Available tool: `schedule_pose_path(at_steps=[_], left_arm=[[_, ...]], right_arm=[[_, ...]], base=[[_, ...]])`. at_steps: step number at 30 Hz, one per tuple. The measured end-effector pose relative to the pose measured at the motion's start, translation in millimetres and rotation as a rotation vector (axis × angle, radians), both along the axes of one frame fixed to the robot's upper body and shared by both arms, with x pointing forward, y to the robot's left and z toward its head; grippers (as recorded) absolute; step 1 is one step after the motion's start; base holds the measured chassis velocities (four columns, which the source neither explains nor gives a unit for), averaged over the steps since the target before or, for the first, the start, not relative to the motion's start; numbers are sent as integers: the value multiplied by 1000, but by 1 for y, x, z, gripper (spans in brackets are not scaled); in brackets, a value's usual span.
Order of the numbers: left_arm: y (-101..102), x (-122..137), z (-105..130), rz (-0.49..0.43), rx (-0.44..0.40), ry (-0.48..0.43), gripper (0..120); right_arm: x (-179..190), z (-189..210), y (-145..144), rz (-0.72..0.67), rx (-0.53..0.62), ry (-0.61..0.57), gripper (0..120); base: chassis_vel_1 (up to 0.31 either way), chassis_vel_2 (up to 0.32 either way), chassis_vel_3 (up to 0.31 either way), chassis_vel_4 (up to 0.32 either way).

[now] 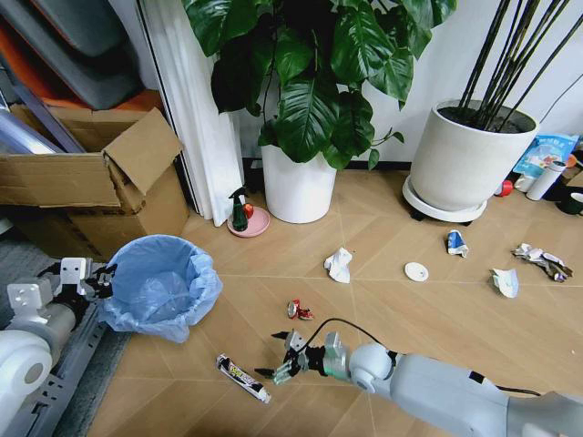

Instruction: Pick up the trash bin and place the garbage on the floor into it.

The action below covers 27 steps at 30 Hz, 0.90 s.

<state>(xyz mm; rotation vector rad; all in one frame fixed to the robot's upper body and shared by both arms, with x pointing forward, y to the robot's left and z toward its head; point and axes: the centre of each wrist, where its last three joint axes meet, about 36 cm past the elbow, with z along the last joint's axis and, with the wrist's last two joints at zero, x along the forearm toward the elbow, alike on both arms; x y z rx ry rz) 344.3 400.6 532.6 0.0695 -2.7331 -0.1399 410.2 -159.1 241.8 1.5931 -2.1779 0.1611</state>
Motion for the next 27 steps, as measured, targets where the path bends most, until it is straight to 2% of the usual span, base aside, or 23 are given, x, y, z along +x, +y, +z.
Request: schedule_pose_path(at_steps=[13, 23, 27], left_arm=[[-2, -4, 3, -3, 6, -3, 0], [-4, -5, 9, -9, 10, -9, 0], [-5, -6, 9, -11, 8, -8, 0]], right_arm=[[-4, -33, 21, 42, -51, 40, 100], [-9, -56, 62, 76, -99, 72, 100], [-7, -60, 60, 68, -130, 63, 100]], base=[[0, 0, 0, 0], [0, 0, 0, 0], [0, 0, 0, 0]])
